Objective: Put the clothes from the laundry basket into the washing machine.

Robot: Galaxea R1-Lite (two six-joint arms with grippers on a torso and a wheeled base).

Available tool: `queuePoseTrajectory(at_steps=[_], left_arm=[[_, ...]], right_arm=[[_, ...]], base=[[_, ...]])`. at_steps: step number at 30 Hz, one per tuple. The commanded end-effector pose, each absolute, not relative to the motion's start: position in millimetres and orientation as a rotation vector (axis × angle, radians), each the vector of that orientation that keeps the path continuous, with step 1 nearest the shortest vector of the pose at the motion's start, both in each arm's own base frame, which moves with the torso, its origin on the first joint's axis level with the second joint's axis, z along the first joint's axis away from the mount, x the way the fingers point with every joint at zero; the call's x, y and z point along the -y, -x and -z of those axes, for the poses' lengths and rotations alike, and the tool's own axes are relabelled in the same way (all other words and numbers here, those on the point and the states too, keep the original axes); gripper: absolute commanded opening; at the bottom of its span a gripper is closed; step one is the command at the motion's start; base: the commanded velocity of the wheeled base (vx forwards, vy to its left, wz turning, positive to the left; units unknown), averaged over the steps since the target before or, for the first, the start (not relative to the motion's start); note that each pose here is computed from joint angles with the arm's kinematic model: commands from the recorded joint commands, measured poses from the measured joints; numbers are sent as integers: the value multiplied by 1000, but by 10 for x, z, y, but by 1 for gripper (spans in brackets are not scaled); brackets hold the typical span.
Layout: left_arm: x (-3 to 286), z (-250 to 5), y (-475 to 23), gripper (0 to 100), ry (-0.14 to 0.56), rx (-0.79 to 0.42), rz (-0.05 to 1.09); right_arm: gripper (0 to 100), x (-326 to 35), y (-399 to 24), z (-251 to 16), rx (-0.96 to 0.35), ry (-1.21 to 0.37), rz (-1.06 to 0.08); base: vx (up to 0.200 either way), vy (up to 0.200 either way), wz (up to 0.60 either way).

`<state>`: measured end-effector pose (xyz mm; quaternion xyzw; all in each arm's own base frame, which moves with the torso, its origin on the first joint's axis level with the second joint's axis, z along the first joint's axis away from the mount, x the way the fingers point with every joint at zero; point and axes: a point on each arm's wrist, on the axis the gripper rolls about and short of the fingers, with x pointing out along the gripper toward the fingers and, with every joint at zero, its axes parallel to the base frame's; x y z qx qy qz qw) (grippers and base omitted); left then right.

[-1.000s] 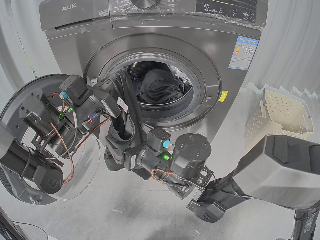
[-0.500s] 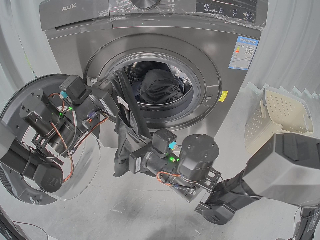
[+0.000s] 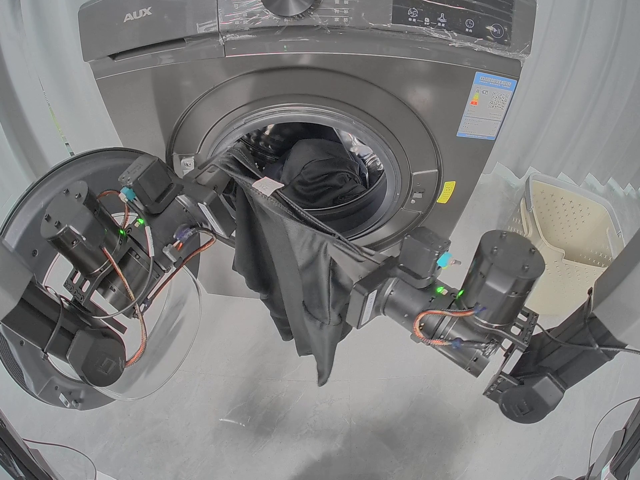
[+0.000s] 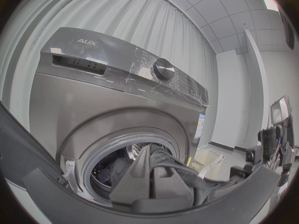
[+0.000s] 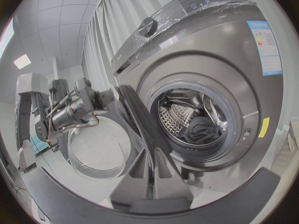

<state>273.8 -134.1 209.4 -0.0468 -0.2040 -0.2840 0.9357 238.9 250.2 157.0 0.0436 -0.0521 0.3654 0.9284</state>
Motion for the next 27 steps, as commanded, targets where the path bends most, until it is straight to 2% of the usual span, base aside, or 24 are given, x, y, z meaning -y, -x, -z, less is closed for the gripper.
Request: queuePoseTrajectory(at_steps=[1, 10, 15, 21, 27], left_arm=[[1334, -2032, -2714, 0, 90, 391, 584], [1335, -1785, -2548, 0, 56, 287, 654], [1321, -1742, -2500, 0, 44, 268, 680], [1312, -1801, -2535, 0, 51, 293, 661], [1300, -1930, -2543, 0, 59, 345, 651]], right_arm=[[0, -2332, -2397, -1731, 152, -103, -730], [0, -2265, -2380, -1891, 205, -121, -758], [0, -2122, -2457, -1990, 255, -138, -703], [0, -1993, -2481, -2098, 305, -160, -662], [0, -2020, -2475, -2125, 315, -169, -650]], base=[[0, 0, 0], [0, 0, 0], [0, 0, 0], [0, 0, 0], [0, 0, 0]])
